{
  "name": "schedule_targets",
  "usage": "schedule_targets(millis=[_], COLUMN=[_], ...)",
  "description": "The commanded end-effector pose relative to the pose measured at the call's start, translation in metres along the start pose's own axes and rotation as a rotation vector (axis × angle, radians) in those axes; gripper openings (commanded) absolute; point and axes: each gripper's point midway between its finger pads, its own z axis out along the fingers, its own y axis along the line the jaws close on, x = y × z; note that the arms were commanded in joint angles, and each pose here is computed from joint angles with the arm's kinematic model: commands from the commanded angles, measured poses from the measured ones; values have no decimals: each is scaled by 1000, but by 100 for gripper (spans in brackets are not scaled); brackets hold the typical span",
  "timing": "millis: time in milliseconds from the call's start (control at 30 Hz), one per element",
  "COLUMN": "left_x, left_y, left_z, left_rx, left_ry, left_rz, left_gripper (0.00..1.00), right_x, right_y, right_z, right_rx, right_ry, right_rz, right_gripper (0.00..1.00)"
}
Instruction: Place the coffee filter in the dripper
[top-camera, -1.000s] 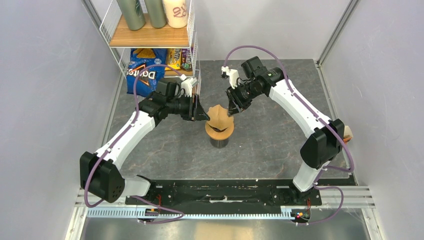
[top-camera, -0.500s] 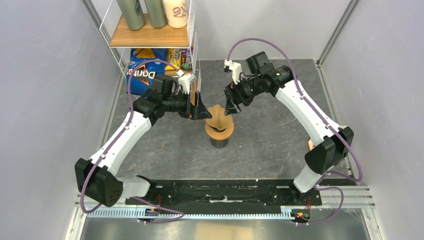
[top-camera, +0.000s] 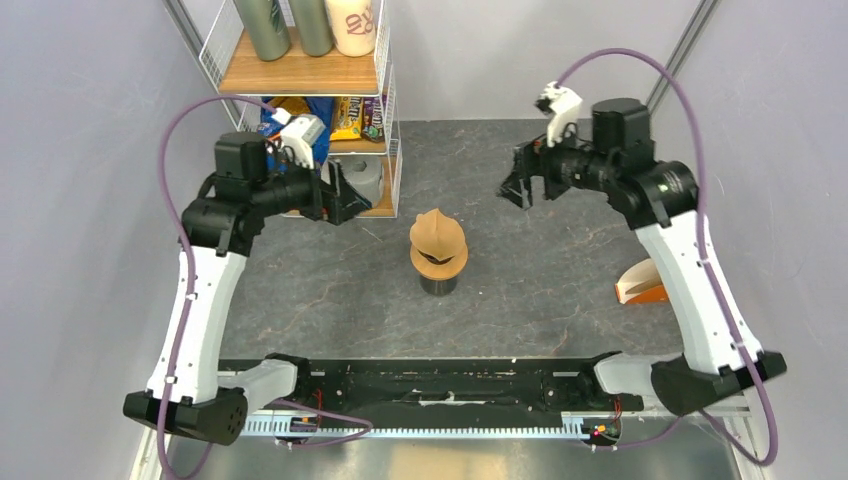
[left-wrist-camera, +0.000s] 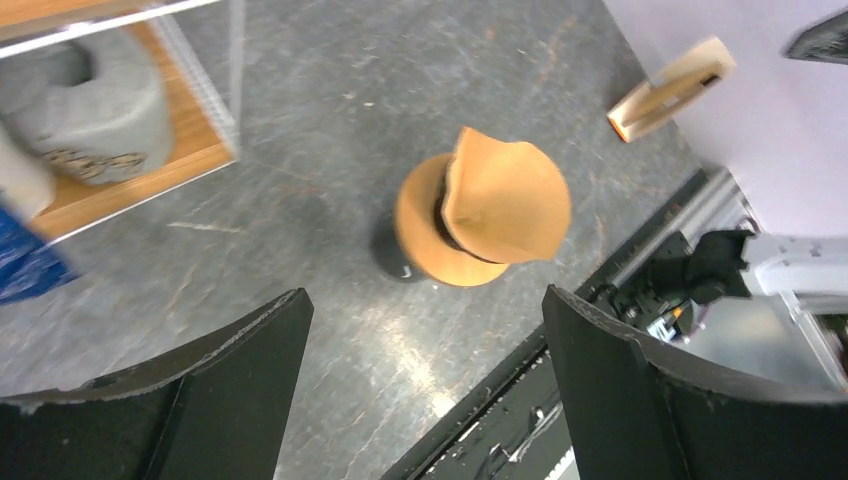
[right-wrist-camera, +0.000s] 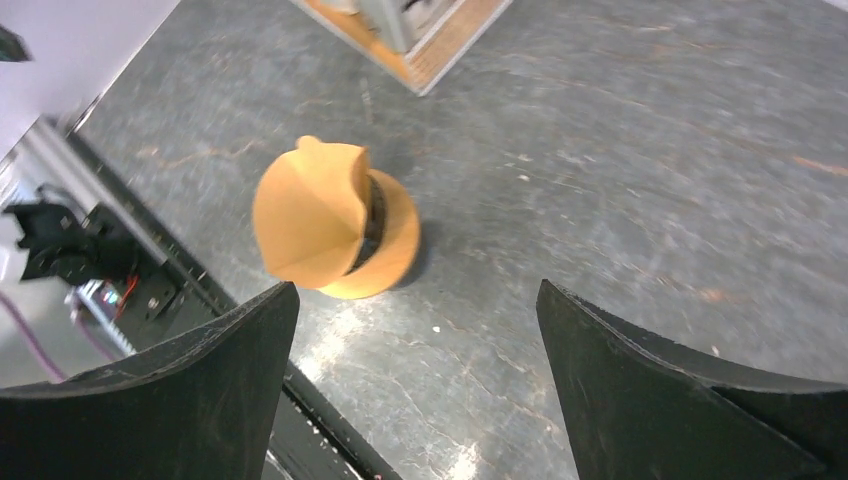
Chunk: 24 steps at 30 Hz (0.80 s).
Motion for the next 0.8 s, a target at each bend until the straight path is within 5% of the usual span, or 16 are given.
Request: schedule_targets(millis=[0, 433, 767], left_x=[15, 88, 93], left_y=[30, 109, 113], left_z=[-26, -66, -71], left_rx=[-108, -546, -596], left_ry=[108, 222, 166], left_rz=[-46, -3, 6], left_gripper=[94, 95, 96], right_x=[6, 116, 127], right_y=[-39, -95, -87], right_z=[-28, -57, -55], right_rx=[191, 459, 430], right_ry=[-63, 24, 31], right_rz=[116, 234, 245], right_gripper=[97, 97, 97])
